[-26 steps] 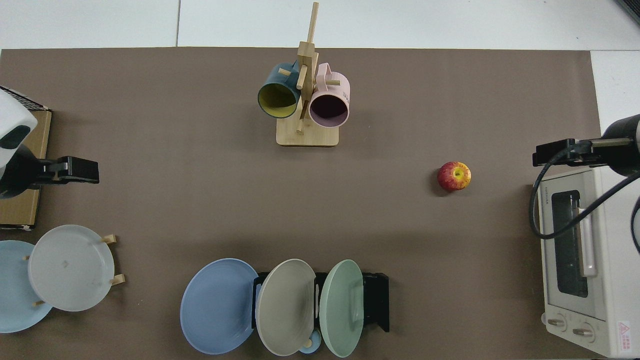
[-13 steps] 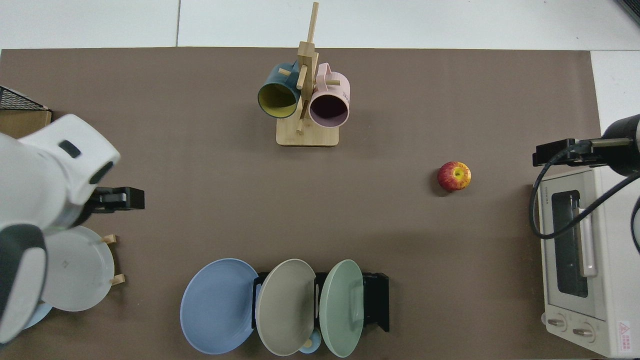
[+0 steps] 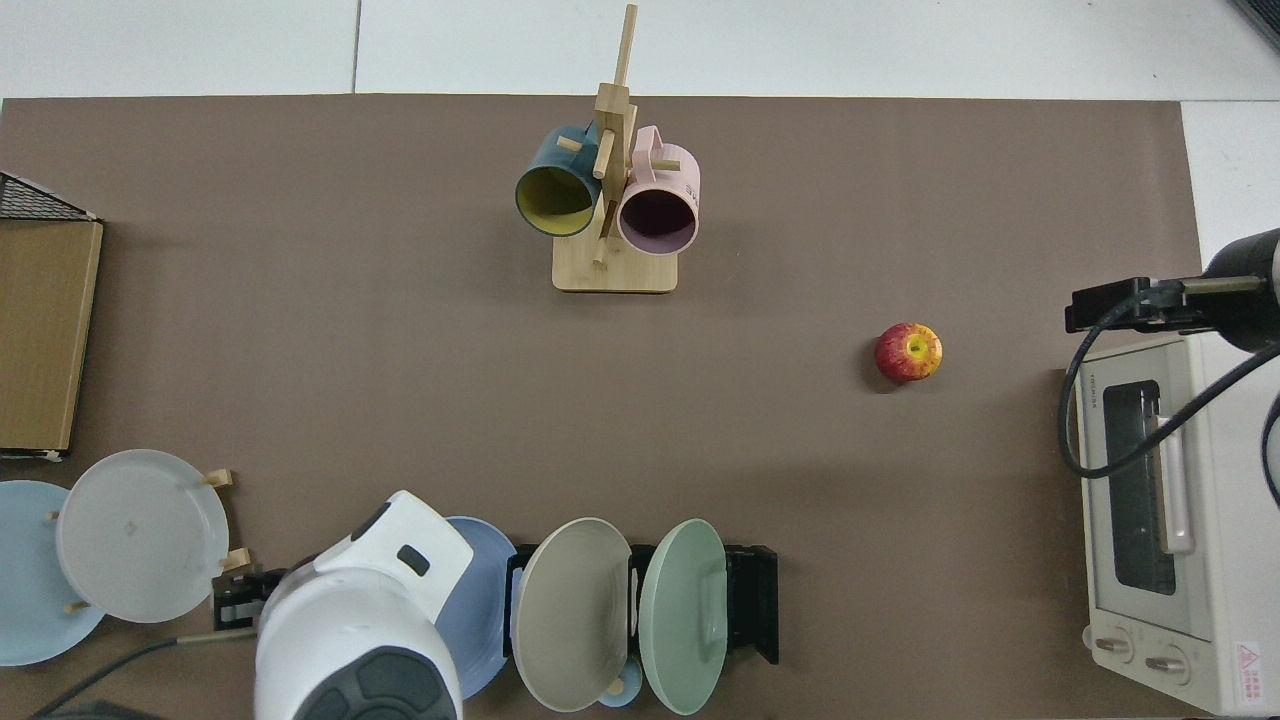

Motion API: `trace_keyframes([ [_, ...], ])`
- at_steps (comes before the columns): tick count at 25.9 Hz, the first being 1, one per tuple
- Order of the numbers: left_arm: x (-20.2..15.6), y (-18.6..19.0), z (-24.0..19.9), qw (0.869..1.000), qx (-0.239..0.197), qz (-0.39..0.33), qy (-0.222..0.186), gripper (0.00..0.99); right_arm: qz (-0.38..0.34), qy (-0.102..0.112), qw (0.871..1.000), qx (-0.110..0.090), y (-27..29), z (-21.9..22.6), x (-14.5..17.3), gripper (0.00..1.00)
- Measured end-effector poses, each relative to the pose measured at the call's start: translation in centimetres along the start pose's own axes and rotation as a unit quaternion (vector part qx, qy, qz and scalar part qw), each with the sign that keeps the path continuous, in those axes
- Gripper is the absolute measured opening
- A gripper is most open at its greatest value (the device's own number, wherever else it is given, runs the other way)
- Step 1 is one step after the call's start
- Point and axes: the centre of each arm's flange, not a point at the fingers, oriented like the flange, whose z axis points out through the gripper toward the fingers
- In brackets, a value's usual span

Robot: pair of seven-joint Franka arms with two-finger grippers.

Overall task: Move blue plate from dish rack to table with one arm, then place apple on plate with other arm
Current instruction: 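Reach the left gripper down to the blue plate in the dish rack, then lift the blue plate with the left gripper while the right gripper grasps the apple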

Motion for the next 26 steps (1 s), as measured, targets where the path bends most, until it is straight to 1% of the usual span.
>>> trace_keyframes([
  [5,-1.6,0.9,4.2,1.0,0.01,-0.014,0.001,0.956,0.0,0.0,1.0,0.0,0.0,0.0,0.0,1.0],
  [7,-1.8,1.1,5.3,1.0,0.005,-0.018,-0.002,0.912,0.0,0.0,1.0,0.0,0.0,0.0,0.0,1.0],
  [11,-2.1,1.5,6.8,0.999,-0.017,-0.028,-0.009,0.872,0.0,0.0,1.0,0.0,0.0,0.0,0.0,1.0],
  [15,-2.3,1.8,7.4,0.999,-0.032,-0.033,-0.014,0.885,0.0,0.0,1.0,0.0,0.0,0.0,0.0,1.0],
  [19,-2.7,2.1,8.5,0.999,-0.033,-0.033,-0.017,0.903,0.0,0.0,1.0,0.0,0.0,0.0,0.0,1.0],
  [25,-3.6,3.0,10.2,0.999,-0.035,-0.035,-0.021,0.899,0.0,0.0,1.0,0.0,0.0,0.0,0.0,1.0],
  [26,-3.6,3.1,10.3,0.998,-0.037,-0.035,-0.023,0.885,0.0,0.0,1.0,0.0,0.0,0.0,0.0,1.0],
])
